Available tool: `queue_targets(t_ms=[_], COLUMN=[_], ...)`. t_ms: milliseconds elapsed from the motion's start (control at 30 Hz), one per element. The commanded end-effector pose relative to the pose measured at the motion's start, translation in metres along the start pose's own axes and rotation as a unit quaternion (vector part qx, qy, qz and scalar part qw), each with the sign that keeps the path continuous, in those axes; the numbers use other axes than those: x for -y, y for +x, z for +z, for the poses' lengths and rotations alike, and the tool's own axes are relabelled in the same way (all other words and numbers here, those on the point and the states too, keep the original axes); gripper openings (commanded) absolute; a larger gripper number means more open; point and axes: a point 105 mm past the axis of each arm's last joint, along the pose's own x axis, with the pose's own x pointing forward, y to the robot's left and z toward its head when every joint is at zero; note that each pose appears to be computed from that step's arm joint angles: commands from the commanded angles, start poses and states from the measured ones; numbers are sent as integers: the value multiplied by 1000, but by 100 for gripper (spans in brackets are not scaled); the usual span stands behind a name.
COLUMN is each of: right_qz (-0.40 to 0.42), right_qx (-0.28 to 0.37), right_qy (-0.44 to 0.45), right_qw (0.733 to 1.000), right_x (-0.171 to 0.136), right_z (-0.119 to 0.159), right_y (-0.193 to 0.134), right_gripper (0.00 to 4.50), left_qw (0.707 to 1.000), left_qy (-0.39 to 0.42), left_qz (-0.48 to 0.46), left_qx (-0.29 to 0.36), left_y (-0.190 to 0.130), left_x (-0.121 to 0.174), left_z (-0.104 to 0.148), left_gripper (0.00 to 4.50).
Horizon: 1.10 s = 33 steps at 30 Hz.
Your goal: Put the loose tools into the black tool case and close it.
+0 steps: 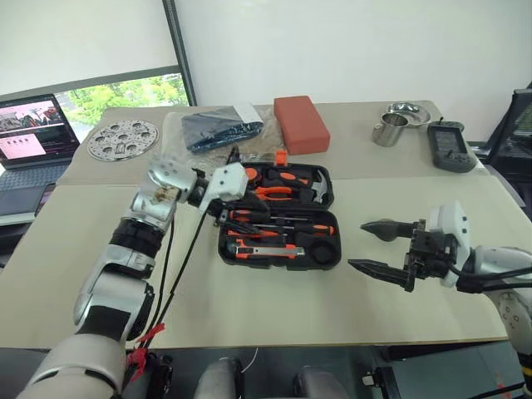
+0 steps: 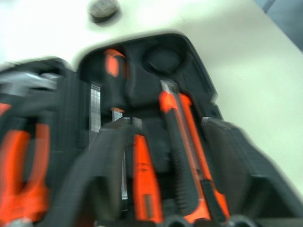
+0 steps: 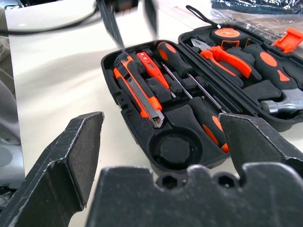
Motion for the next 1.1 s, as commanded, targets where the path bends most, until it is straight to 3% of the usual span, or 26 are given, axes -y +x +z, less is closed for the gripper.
queue_targets(t_ms=[33,133,333,700,900,1100], right_qz=[-1,-4,-10,-9,-4,-5], right_qx=[16,17,18,22,24,26], right_qy=[-26,-26,-25,-24,-24,-25], right_qw=[1000,1000,999,999,999,999], right_x=[0,0,-2,-3,-4,-4], right_z=[10,11,9,9,9,9], right_y=[1,0,-1,3,7,7], right_gripper=[450,450,450,450,450,450], left_qw=[1000,999,999,1000,993,994], left_qy=[23,26,27,-2,-91,-106], left_qz=[-9,-12,-8,11,33,11], left_qx=[-10,-22,-38,1,64,-13], left_y=[8,11,13,16,23,32], left_x=[1,1,-1,-13,-20,-1], left_z=[-4,-11,-20,-12,-11,-45], left_gripper=[92,6,6,6,6,6])
